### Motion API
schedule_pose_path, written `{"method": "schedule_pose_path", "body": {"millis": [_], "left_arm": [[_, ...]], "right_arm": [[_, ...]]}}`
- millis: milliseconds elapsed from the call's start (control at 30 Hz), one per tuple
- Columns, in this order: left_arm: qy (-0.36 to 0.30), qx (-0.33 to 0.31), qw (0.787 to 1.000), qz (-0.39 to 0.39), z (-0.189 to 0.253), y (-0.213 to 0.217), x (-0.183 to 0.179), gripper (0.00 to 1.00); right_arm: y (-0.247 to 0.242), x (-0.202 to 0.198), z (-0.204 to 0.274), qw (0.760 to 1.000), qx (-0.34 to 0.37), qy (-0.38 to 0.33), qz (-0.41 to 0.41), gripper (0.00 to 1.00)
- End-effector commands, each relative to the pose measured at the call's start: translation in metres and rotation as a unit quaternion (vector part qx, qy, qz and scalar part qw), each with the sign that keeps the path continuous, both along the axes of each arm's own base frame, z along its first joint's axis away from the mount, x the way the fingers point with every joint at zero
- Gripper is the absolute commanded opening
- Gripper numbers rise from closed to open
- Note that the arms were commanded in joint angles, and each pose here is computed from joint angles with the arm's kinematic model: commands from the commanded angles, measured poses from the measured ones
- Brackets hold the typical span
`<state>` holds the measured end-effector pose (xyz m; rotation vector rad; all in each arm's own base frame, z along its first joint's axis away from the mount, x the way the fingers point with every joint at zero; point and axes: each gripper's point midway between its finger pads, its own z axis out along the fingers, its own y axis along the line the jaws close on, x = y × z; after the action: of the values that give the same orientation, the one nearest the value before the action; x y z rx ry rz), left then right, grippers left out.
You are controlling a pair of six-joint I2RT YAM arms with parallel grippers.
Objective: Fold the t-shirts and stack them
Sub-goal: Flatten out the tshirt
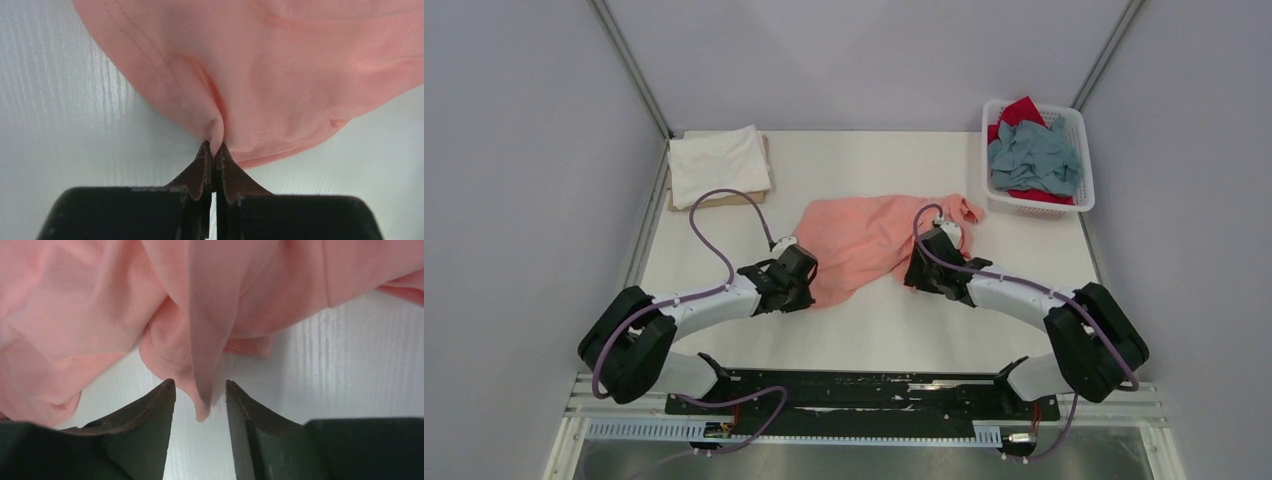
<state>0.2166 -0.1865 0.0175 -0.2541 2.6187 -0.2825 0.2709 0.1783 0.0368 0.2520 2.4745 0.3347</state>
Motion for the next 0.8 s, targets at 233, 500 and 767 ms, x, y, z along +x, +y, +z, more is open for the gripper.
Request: {"method": "schedule_pose_path", "body": {"millis": [233, 500, 767], "left_arm": [[-0.037, 0.073, 0.995, 0.054, 0.016, 0.043, 0.002, 0.00], [-0.126, 0.052, 0.978, 0.159, 0.076, 0.098, 0.055, 0.00], [-0.240, 0.026, 0.944, 0.225, 0.180, 0.134, 0.105, 0.00]], "right_arm": [[-0.006, 0.018, 0.030, 0.998, -0.017, -0.057, -0.037, 0.00], [-0.123, 0.035, 0.122, 0.966, -0.054, -0.184, -0.174, 0.00], [-0.161, 0.064, 0.250, 0.923, -0.019, -0.329, -0.200, 0.00]]}}
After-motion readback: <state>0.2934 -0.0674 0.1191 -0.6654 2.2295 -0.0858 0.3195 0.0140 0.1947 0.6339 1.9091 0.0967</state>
